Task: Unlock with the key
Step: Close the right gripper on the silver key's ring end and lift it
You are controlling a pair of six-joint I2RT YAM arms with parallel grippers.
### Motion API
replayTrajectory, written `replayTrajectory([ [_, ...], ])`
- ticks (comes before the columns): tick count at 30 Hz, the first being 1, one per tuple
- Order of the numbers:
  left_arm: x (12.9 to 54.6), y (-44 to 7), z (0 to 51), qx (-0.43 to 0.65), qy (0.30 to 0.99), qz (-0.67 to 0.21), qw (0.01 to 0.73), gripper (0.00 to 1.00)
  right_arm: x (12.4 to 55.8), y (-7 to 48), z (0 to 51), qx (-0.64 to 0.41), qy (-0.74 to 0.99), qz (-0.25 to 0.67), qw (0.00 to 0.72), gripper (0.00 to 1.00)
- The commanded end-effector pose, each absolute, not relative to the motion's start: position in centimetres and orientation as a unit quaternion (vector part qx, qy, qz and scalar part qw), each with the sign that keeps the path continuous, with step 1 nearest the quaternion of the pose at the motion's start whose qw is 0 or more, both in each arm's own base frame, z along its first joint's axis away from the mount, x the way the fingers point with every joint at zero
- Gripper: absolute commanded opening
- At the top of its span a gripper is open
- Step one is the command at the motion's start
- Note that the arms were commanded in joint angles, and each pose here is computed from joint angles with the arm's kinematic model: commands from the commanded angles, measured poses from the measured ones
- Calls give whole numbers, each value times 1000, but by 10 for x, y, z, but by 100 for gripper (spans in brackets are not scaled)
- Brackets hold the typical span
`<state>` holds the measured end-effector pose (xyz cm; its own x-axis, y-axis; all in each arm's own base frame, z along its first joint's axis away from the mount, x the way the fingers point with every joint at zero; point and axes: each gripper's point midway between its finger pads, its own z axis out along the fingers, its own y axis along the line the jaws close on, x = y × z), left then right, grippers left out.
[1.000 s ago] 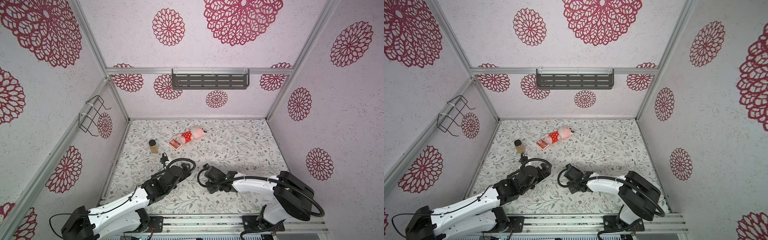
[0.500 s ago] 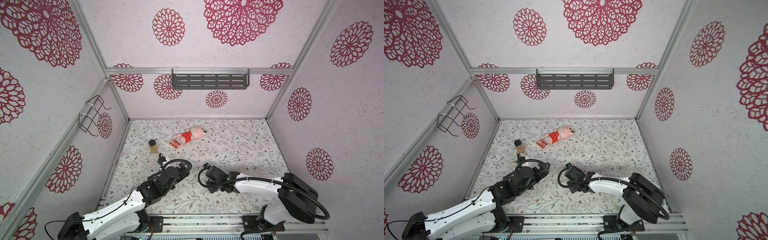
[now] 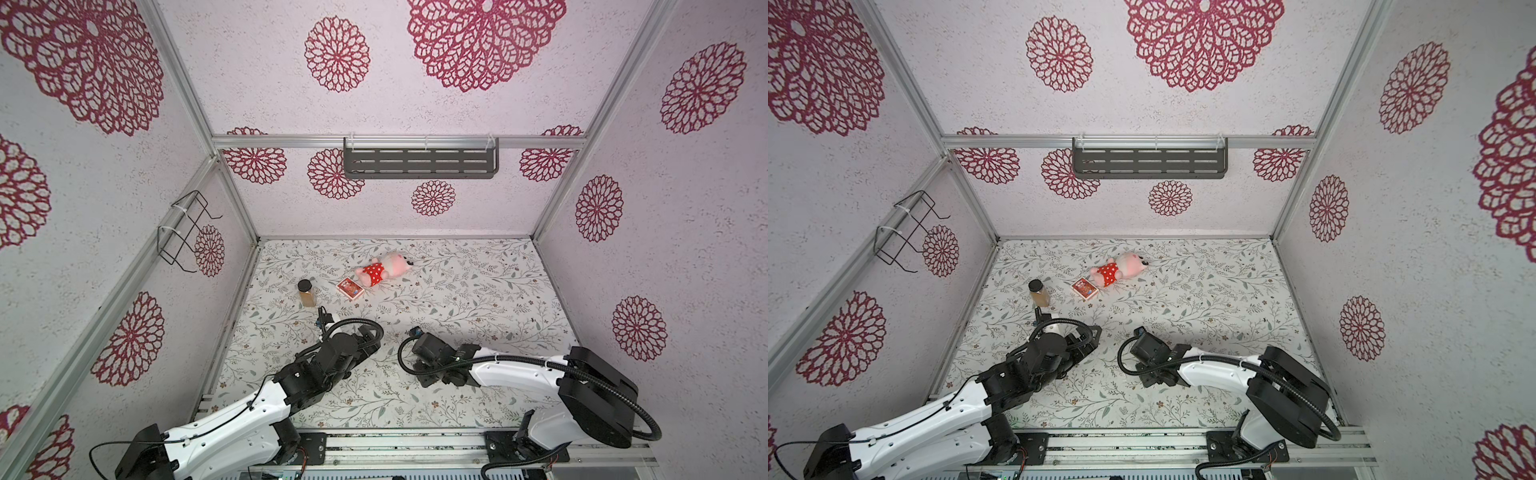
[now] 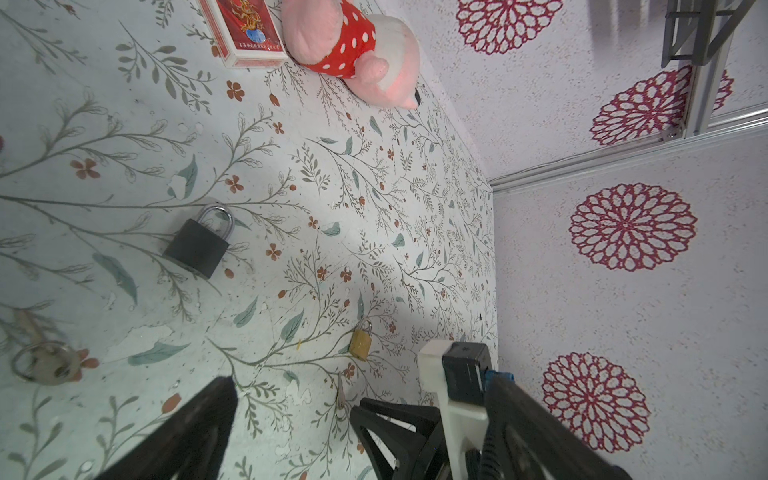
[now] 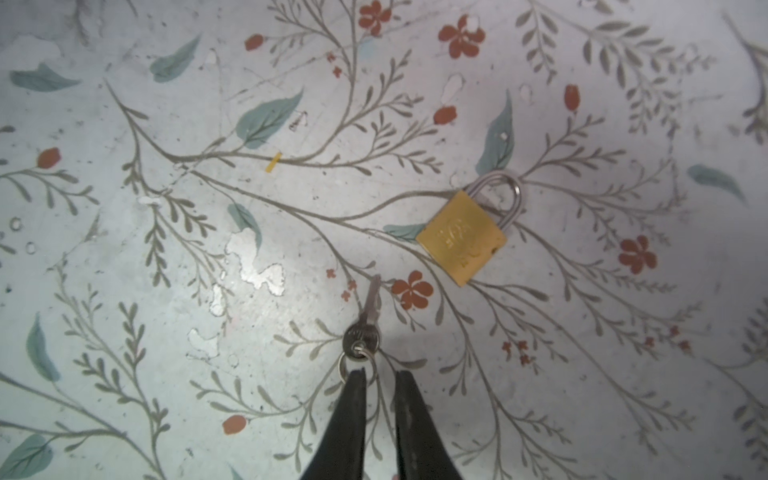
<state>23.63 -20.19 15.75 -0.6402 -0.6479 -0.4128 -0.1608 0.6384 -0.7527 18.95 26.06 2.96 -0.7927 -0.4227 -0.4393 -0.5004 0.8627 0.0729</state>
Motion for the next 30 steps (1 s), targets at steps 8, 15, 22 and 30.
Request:
replayTrajectory([
  [8, 240, -198, 149, -235, 846, -329, 348, 97, 192, 267, 31, -194, 955, 94, 202, 34],
  [15, 240, -194, 144, -231, 854, -316, 344, 97, 192, 271, 27, -174, 961, 95, 195, 35],
  [22, 240, -192, 143, -231, 856, -313, 341, 97, 189, 267, 21, -173, 965, 70, 184, 32],
  [30, 240, -192, 141, -233, 856, -314, 339, 97, 189, 274, 19, -174, 966, 64, 183, 26],
])
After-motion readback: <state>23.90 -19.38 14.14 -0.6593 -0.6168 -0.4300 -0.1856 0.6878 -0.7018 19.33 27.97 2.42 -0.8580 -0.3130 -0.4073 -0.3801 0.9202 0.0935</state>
